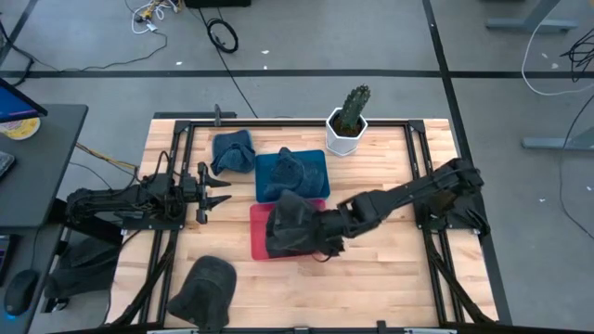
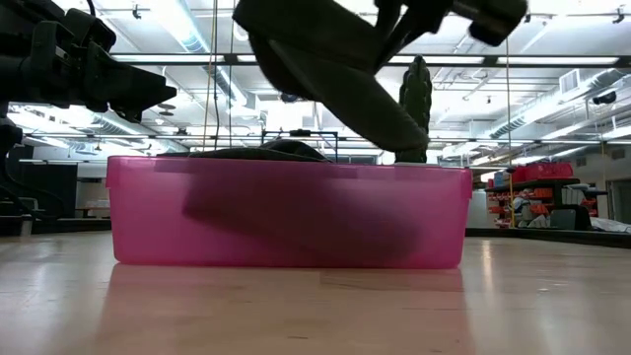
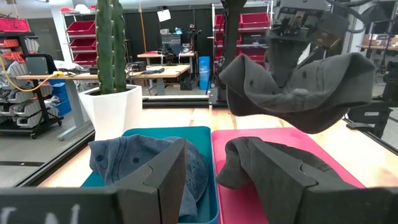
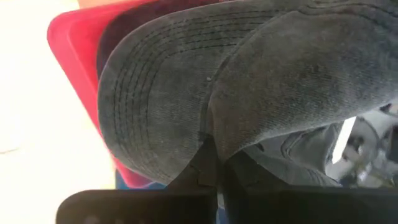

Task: Pick & Place hat
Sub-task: Put the right black cap into the pink bin

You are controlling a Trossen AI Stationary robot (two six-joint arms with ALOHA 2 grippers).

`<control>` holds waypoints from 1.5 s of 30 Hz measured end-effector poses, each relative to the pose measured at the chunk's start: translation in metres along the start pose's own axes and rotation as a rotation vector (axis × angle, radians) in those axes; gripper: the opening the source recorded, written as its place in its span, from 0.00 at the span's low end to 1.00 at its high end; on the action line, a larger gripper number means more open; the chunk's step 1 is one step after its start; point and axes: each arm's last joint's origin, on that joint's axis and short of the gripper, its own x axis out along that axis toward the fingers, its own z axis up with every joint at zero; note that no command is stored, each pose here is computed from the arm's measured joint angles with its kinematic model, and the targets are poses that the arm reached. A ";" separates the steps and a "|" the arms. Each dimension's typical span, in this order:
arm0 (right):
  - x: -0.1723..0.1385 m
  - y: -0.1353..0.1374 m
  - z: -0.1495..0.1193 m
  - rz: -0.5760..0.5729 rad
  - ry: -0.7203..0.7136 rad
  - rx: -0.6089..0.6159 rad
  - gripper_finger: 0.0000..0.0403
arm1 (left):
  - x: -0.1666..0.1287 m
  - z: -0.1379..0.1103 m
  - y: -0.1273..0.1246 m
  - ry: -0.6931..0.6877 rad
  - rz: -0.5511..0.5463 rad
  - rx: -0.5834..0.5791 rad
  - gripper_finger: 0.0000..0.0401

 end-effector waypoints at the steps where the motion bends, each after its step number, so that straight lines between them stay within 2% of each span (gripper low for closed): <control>1: 0.001 -0.002 -0.003 0.006 -0.028 -0.009 0.00 | 0.000 0.000 0.000 0.000 0.000 0.000 0.45; 8: 0.013 -0.010 -0.023 0.027 -0.079 -0.082 0.00 | 0.000 0.000 0.000 0.000 0.000 0.000 0.45; 11: 0.023 -0.011 -0.027 0.069 -0.118 -0.088 0.00 | 0.000 0.000 0.000 0.000 0.000 0.000 0.45; 18: 0.076 -0.005 -0.026 0.190 -0.092 -0.159 0.00 | 0.000 0.000 0.000 -0.001 0.000 0.000 0.45; 27: 0.141 0.002 -0.018 0.267 -0.149 -0.142 0.00 | 0.000 0.000 0.000 -0.001 0.000 0.000 0.45; 32: 0.145 0.003 -0.017 0.266 -0.149 -0.135 0.00 | 0.000 0.000 0.000 0.000 0.000 0.000 0.45; 36: 0.141 0.001 -0.017 0.251 -0.145 -0.065 0.02 | 0.000 0.000 0.000 0.000 0.000 0.000 0.45; 39: 0.139 0.000 -0.018 0.246 -0.142 -0.005 0.05 | 0.000 0.000 0.000 0.000 0.000 0.000 0.45; 45: 0.121 -0.003 -0.020 0.232 -0.150 0.041 0.14 | 0.000 0.000 0.000 -0.001 0.000 0.000 0.45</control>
